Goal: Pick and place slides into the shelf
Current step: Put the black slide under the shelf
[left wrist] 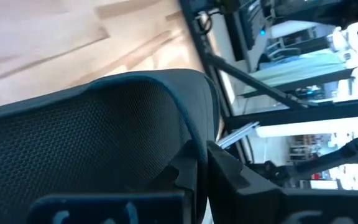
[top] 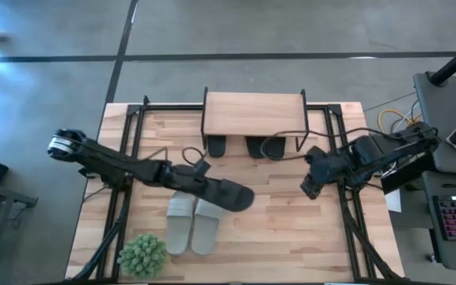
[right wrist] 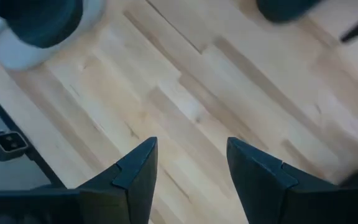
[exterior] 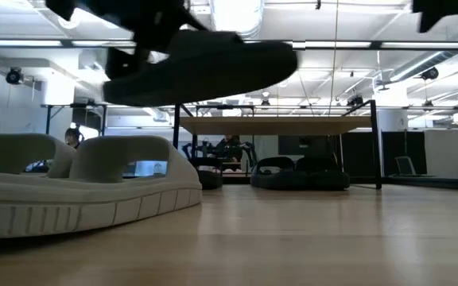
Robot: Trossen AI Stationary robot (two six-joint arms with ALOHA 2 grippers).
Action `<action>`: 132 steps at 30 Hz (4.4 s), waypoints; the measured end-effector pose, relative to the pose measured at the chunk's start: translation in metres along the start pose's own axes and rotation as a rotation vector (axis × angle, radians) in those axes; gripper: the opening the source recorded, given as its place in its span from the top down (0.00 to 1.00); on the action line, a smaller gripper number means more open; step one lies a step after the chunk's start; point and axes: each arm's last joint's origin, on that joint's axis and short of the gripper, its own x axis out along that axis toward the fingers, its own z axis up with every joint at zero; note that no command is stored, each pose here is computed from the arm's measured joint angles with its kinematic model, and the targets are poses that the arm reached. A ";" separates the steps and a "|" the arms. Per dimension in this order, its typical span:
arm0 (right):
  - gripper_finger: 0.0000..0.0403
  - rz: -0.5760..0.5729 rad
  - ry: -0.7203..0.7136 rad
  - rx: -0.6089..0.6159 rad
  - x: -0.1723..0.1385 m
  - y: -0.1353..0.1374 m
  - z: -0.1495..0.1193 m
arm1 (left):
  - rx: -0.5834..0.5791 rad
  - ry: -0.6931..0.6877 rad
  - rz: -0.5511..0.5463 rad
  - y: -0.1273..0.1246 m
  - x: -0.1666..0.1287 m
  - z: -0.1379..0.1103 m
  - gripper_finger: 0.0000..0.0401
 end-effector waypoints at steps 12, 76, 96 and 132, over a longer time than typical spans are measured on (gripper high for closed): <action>0.58 -0.098 0.076 0.106 0.002 0.008 -0.033 | 0.062 -0.079 0.047 -0.007 0.095 -0.005 1.00; 0.66 -0.190 -0.133 0.238 0.133 0.110 -0.123 | 1.181 0.203 0.496 0.056 0.094 0.043 0.66; 0.82 -0.229 -0.145 0.253 0.139 0.107 -0.112 | 0.865 0.435 0.323 0.066 0.109 0.009 0.98; 0.98 -0.123 -0.301 0.542 0.163 0.020 -0.080 | 0.725 0.178 0.324 0.062 0.135 -0.045 0.98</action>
